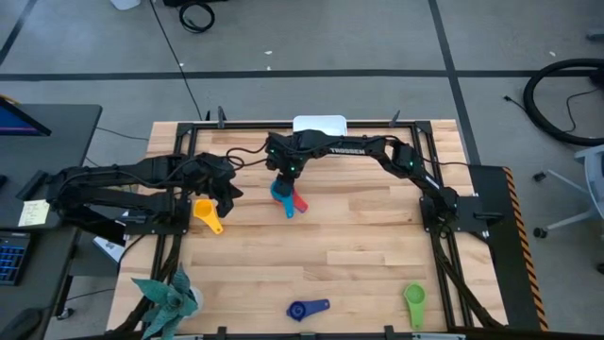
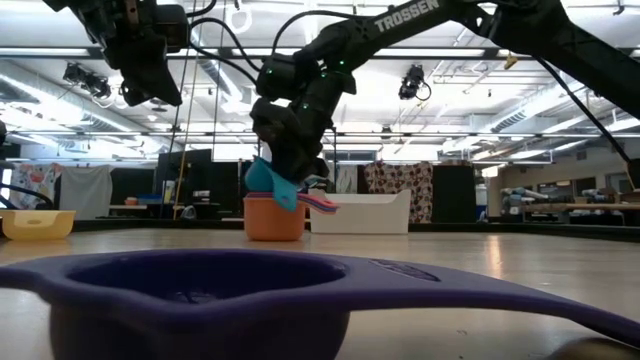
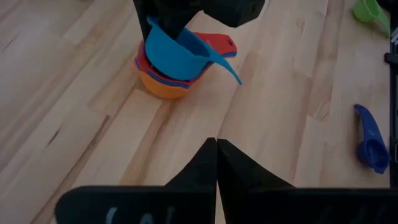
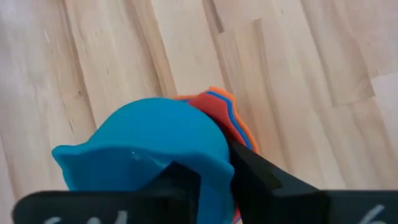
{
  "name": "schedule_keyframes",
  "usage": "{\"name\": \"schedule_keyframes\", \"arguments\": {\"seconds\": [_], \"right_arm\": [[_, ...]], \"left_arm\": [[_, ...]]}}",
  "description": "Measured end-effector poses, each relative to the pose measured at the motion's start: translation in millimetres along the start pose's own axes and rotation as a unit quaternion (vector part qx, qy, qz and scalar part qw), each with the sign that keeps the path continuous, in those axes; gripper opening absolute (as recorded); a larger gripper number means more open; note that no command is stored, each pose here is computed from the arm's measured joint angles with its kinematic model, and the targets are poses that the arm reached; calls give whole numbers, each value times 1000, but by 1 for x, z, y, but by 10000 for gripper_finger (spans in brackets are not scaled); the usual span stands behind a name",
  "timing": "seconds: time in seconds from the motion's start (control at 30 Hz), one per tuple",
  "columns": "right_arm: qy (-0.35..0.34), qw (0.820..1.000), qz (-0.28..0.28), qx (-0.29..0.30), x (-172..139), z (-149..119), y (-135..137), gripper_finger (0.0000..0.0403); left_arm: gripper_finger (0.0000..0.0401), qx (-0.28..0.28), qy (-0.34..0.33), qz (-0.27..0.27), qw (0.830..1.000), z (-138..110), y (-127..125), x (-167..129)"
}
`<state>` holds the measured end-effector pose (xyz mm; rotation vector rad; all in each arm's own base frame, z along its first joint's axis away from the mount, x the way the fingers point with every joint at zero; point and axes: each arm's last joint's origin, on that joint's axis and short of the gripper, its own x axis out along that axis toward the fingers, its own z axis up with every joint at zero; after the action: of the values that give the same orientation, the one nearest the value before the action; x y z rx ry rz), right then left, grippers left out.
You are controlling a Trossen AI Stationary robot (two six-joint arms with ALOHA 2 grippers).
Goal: Nest measuring cups in basket
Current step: Stack the light blue measuring cup on the red measuring cup
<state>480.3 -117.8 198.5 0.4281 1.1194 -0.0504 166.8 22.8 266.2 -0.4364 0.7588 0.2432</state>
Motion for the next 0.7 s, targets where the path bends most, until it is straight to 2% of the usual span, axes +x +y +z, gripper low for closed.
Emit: {"name": "schedule_keyframes", "arguments": {"seconds": [0.33,0.7], "right_arm": [[16,999,26,32,-2,-2,2,90],[40,998,23,41,-2,-7,1,29]], "left_arm": [[6,0,1,0,1000,0,0,0],[6,0,1,0,1000,0,0,0]]}}
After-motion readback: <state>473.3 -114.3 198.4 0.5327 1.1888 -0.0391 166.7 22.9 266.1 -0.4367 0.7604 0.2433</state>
